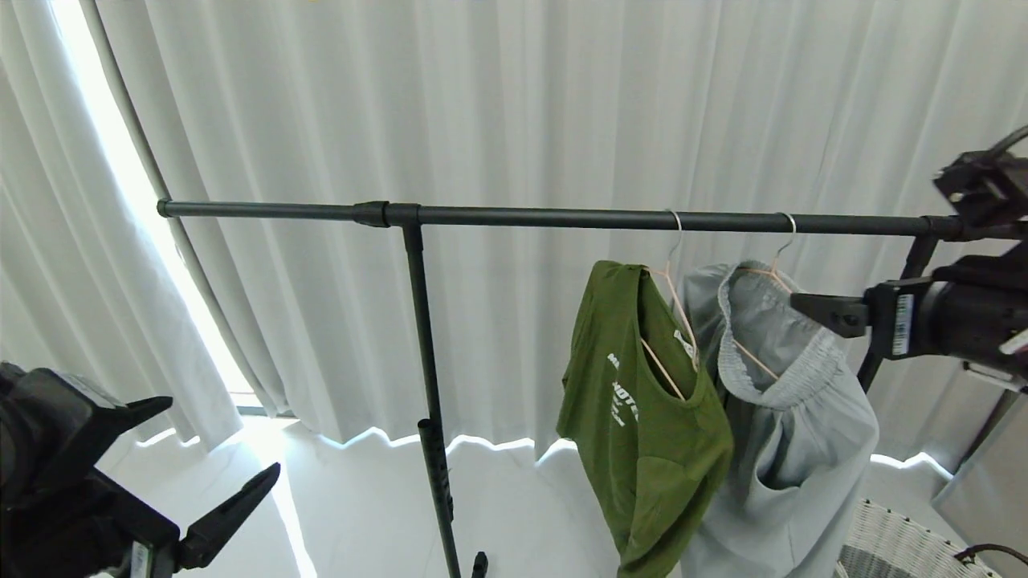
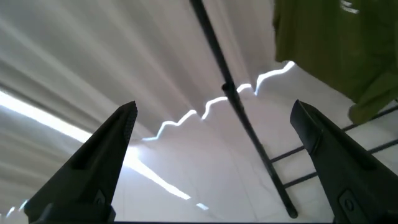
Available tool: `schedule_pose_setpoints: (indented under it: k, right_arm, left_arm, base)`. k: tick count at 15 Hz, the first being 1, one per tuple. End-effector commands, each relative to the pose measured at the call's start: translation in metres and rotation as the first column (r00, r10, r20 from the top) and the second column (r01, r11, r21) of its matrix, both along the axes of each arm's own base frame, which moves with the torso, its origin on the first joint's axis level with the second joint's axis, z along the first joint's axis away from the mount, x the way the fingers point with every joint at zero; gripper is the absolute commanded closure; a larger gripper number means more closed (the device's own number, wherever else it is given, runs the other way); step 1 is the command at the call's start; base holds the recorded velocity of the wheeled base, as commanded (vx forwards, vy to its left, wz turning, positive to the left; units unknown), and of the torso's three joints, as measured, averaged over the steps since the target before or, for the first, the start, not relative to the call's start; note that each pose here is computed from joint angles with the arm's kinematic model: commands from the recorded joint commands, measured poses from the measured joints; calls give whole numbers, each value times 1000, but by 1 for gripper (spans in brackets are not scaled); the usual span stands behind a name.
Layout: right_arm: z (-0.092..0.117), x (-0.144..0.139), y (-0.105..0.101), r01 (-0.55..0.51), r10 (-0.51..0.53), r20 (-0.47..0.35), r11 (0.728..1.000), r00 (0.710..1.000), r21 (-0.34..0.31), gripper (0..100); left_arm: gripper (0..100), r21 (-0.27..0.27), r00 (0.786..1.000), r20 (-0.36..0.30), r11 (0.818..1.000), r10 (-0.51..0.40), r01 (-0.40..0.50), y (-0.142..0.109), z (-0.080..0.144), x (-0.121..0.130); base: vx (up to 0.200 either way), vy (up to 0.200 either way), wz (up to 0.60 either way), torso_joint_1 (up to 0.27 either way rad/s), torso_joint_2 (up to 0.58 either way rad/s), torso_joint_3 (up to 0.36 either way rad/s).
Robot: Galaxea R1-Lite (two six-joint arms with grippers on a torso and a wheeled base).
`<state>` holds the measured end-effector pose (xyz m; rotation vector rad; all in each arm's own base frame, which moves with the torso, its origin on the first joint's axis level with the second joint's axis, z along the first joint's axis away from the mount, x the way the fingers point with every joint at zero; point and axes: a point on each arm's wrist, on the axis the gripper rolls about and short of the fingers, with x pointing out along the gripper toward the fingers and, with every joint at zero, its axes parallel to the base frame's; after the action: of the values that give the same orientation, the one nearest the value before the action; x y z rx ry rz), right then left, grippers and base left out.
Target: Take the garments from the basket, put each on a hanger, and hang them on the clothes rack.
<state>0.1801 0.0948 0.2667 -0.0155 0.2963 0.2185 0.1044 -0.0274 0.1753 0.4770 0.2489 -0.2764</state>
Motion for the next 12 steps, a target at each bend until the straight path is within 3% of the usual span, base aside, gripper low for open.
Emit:
schedule_pose_setpoints:
  k: [1,5,9,12]
  right_arm:
    - [5,-28,-40,106,-105,76,994,992,-17,0]
    - [-6,-43,-73,186,-178,88,979,980,-89,0]
    - [-17,-52,-93,303,-293,85,939,952,-161,0]
    - [-21,-66,-97,335,-322,104,928,941,-164,0]
  left_arm:
    - [0,-12,993,39,993,115,-115,13,3,-5]
    - [0,-54,952,59,953,301,-298,31,0,-16]
    - [0,-128,885,78,885,459,-448,42,-5,-32]
    - [0,-148,865,112,869,489,-472,41,-14,-49]
  base:
    - [-200,0,0,-7,-7,2]
    - [-200,0,0,-1,2,7]
    - [-200,0,0,4,4,5]
    - [-200,0,0,4,5,-1]
